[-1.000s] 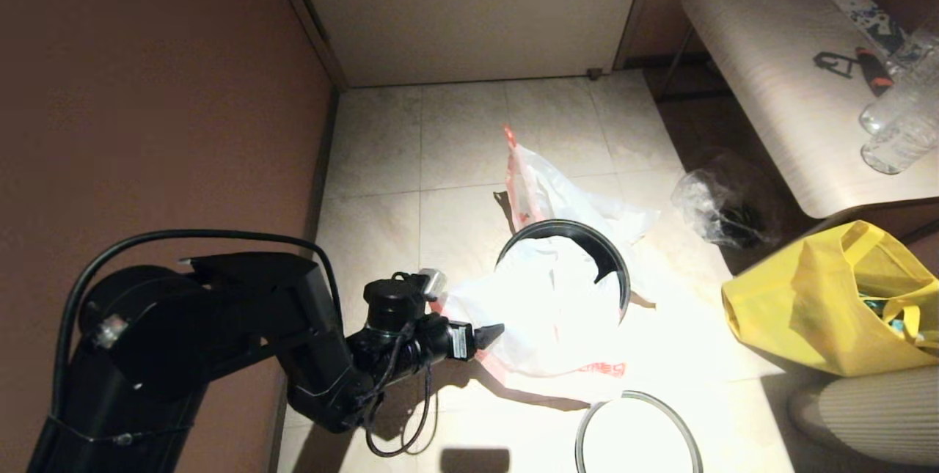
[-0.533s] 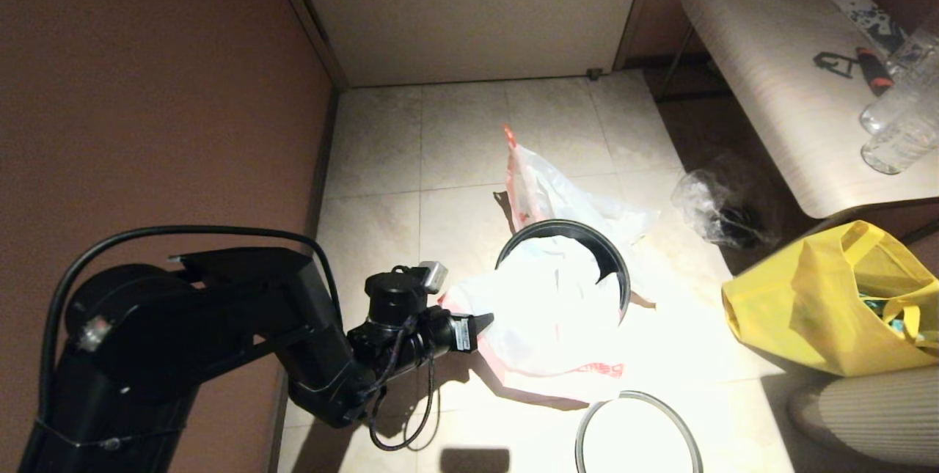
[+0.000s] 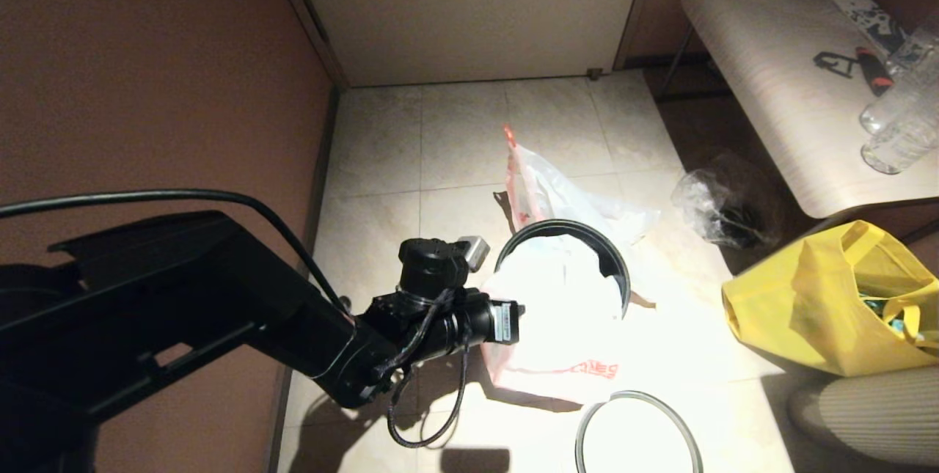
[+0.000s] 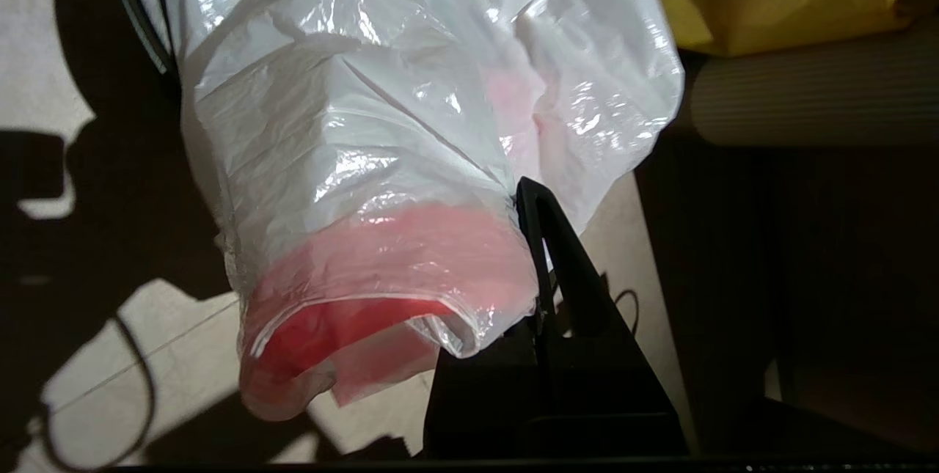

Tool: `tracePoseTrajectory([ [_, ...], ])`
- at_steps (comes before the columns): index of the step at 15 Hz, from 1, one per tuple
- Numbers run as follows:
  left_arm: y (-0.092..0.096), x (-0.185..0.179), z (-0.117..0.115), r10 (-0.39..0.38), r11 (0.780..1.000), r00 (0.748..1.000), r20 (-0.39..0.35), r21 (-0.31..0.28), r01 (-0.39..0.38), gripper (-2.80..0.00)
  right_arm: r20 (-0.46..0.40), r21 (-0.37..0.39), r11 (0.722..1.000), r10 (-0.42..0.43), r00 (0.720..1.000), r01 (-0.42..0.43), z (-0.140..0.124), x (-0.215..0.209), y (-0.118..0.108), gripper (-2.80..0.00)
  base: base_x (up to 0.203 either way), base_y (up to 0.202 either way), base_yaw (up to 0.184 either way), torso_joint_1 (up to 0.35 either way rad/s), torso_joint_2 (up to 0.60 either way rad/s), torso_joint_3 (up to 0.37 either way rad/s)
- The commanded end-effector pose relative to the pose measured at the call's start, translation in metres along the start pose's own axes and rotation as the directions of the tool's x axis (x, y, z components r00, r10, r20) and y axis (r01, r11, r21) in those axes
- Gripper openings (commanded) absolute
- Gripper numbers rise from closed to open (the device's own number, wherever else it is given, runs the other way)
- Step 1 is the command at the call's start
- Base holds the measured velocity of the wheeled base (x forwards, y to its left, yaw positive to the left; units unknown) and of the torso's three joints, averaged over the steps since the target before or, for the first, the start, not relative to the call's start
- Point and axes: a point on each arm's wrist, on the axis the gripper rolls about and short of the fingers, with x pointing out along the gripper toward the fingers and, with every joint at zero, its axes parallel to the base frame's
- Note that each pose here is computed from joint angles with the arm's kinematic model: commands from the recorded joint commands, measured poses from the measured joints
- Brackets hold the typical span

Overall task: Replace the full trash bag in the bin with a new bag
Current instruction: Put the new garbage bag on the trash can

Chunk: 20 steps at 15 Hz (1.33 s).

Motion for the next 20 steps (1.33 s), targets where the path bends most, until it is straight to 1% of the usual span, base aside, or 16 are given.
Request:
tracePoseTrajectory([
  [1,-0.021,-0.011,0.033,-0.031,0.999,0.998,0.056,-0.007,0.032,-2.8,0.0,-0.001,1.0,0.002,1.0,-0.002,0.0,0.0,0.0,-2.8,0.0,0.0,0.0,0.0,0.0,0.0],
  [4,-0.036,-0.012,0.066,-0.043,0.997,0.996,0.075,-0.056,0.047,-2.8,0.0,-0.001,1.0,0.002,1.0,-0.002,0.0,0.0,0.0,-2.8,0.0,0.0,0.0,0.0,0.0,0.0],
  [7,-0.053,-0.008,0.094,-0.053,0.991,0.997,0.062,-0.122,0.06,-2.8,0.002,-0.002,1.0,0.002,1.0,-0.002,0.0,0.0,0.0,-2.8,0.0,0.0,0.0,0.0,0.0,0.0],
  [10,-0.071,0.0,0.11,-0.04,0.98,0.999,0.035,-0.192,0.046,-2.8,-0.003,0.0,1.0,0.002,1.0,-0.002,0.0,0.0,0.0,-2.8,0.0,0.0,0.0,0.0,0.0,0.0],
  [13,-0.081,0.003,0.123,-0.03,0.963,0.999,0.036,-0.267,0.038,-2.8,-0.027,0.012,1.0,0.0,1.0,0.0,0.0,0.001,0.0,-2.8,0.0,0.0,0.0,0.0,0.0,0.0],
  [15,-0.087,0.008,0.129,-0.036,0.956,0.999,0.034,-0.291,0.045,-2.8,-0.092,-0.001,1.0,-0.003,0.996,0.003,0.003,0.004,0.0,-2.8,0.0,0.0,0.0,0.0,0.0,0.0],
  [17,-0.092,0.009,0.14,-0.044,0.95,0.998,0.048,-0.308,0.056,-2.8,-0.135,-0.018,1.0,0.002,0.991,-0.004,0.023,0.006,-0.001,-2.8,0.0,0.0,0.0,0.0,0.0,0.0],
  [18,-0.091,0.01,0.143,-0.043,0.946,0.998,0.048,-0.319,0.057,-2.8,-0.182,-0.018,1.0,0.008,0.983,-0.011,0.034,0.011,-0.002,-2.8,0.0,0.0,0.0,0.0,0.0,0.0],
  [19,-0.089,0.011,0.144,-0.043,0.945,0.998,0.052,-0.323,0.058,-2.8,-0.243,-0.015,1.0,0.019,0.97,-0.024,0.043,0.019,-0.002,-2.8,0.0,0.0,0.0,0.0,0.0,0.0],
  [20,-0.084,0.012,0.145,-0.033,0.943,0.998,0.056,-0.328,0.05,-2.8,-0.313,-0.009,0.999,0.039,0.949,-0.044,0.052,0.031,-0.003,-2.8,0.0,0.0,0.0,0.0,0.0,0.0],
])
